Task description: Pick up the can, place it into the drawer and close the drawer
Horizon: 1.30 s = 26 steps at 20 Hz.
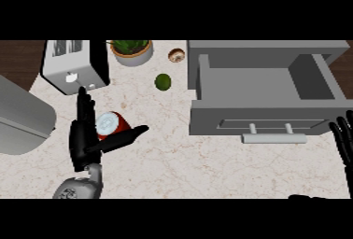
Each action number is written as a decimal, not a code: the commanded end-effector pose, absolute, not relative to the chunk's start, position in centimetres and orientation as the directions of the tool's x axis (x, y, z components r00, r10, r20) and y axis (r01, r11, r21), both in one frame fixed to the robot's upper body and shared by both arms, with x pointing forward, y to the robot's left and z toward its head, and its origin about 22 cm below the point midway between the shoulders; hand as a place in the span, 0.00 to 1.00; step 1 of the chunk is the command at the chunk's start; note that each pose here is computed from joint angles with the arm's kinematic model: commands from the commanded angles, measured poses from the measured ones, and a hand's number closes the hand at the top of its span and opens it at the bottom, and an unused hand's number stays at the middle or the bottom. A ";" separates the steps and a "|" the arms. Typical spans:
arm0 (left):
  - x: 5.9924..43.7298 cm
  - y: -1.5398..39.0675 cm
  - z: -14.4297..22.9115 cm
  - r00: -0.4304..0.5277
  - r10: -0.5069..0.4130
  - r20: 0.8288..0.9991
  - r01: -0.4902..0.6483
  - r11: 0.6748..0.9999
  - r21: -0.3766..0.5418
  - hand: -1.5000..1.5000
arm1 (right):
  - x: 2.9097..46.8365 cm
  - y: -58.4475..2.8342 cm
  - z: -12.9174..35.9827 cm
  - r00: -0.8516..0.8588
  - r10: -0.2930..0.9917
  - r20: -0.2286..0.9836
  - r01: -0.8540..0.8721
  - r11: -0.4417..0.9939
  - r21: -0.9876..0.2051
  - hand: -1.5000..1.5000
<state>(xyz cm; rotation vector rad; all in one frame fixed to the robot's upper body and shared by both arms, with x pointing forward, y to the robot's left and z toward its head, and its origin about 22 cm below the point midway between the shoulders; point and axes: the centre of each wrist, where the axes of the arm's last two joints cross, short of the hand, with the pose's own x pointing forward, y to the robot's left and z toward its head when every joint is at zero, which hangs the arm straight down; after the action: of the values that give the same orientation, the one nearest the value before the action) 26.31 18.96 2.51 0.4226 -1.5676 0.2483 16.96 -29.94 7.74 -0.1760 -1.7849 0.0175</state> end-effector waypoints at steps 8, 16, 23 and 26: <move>23.3 21.9 -2.6 0.037 -0.123 0.992 -0.434 0.892 0.127 0.00 | 16.7 -30.1 7.4 -0.222 0.137 0.965 0.102 0.988 -0.117 0.00; 22.5 21.8 -4.3 0.052 -0.103 0.993 -0.426 0.897 0.115 0.00 | 16.3 -28.7 7.5 -0.219 0.125 0.968 0.111 0.989 -0.102 0.00; 22.0 25.0 -7.9 0.082 -0.092 0.992 -0.440 0.890 0.119 0.00 | 17.1 -28.2 6.9 -0.216 0.119 0.969 0.105 0.990 -0.098 0.00; 23.9 25.7 -8.8 0.069 -0.077 0.995 -0.451 0.887 0.100 0.00 | 14.8 -28.9 5.6 -0.225 0.129 0.966 0.094 0.989 -0.110 0.00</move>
<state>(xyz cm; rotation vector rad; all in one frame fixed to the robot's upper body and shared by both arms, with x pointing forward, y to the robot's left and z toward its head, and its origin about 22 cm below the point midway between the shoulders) 23.23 24.60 -7.37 0.4434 -1.4963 0.2725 15.99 -29.27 6.94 -0.1806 -1.7970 0.0181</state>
